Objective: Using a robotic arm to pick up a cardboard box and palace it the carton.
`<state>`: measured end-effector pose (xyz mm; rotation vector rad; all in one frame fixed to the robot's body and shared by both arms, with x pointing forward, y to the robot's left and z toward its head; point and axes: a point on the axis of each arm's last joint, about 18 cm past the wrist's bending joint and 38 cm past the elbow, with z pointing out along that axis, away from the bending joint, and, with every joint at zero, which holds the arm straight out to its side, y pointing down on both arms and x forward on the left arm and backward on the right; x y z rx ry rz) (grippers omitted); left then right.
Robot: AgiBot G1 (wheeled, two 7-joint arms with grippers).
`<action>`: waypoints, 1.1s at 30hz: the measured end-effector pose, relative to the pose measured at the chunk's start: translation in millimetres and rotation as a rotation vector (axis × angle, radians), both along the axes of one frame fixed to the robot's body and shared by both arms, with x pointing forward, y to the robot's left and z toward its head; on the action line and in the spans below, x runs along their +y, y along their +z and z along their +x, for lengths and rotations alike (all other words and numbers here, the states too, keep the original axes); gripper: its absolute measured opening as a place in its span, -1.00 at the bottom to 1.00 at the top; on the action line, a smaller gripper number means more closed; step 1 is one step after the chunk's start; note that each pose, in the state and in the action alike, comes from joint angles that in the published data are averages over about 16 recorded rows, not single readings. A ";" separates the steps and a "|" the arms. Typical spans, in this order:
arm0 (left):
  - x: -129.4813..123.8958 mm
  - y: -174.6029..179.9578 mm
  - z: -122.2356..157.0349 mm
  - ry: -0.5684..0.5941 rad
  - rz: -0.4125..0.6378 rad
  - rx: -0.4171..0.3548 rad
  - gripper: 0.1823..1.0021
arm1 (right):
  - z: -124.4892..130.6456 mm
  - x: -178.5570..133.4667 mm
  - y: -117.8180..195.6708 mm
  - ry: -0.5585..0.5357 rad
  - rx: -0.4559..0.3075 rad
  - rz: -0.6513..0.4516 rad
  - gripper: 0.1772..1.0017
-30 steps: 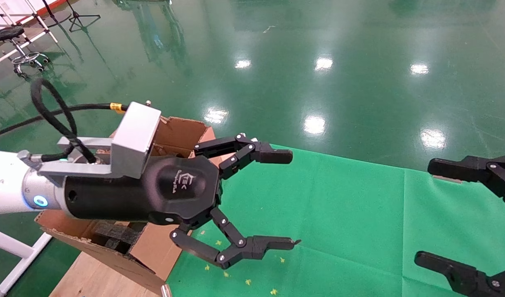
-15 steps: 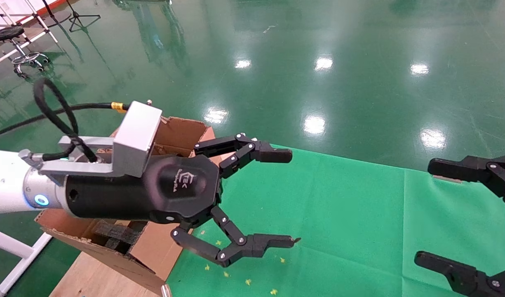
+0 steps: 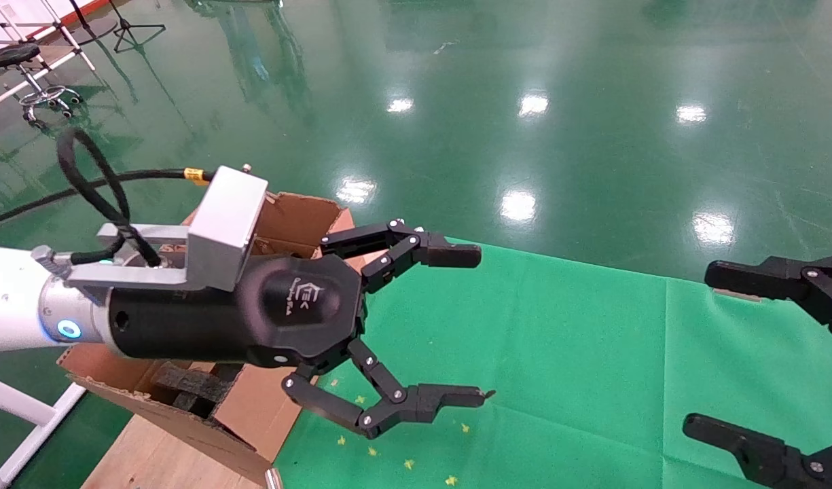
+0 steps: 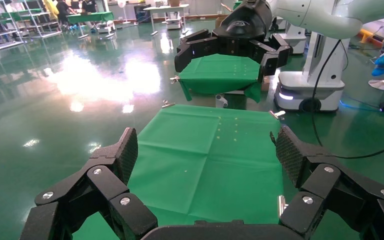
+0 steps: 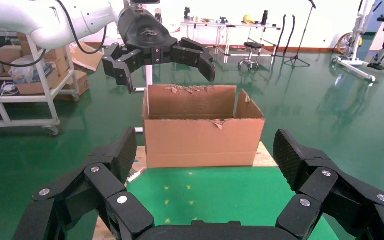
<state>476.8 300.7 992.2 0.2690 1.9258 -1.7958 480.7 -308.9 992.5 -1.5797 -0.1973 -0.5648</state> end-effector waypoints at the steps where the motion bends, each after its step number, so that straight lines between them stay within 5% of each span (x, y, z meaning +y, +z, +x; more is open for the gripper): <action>1: 0.0 0.0 0.0 0.000 0.000 0.000 1.00 | 0.0 0.0 0.0 0.000 0.000 0.000 1.00; 33: 0.1 0.2 0.1 0.001 0.000 0.000 1.00 | 0.0 0.0 0.0 0.000 0.000 0.000 1.00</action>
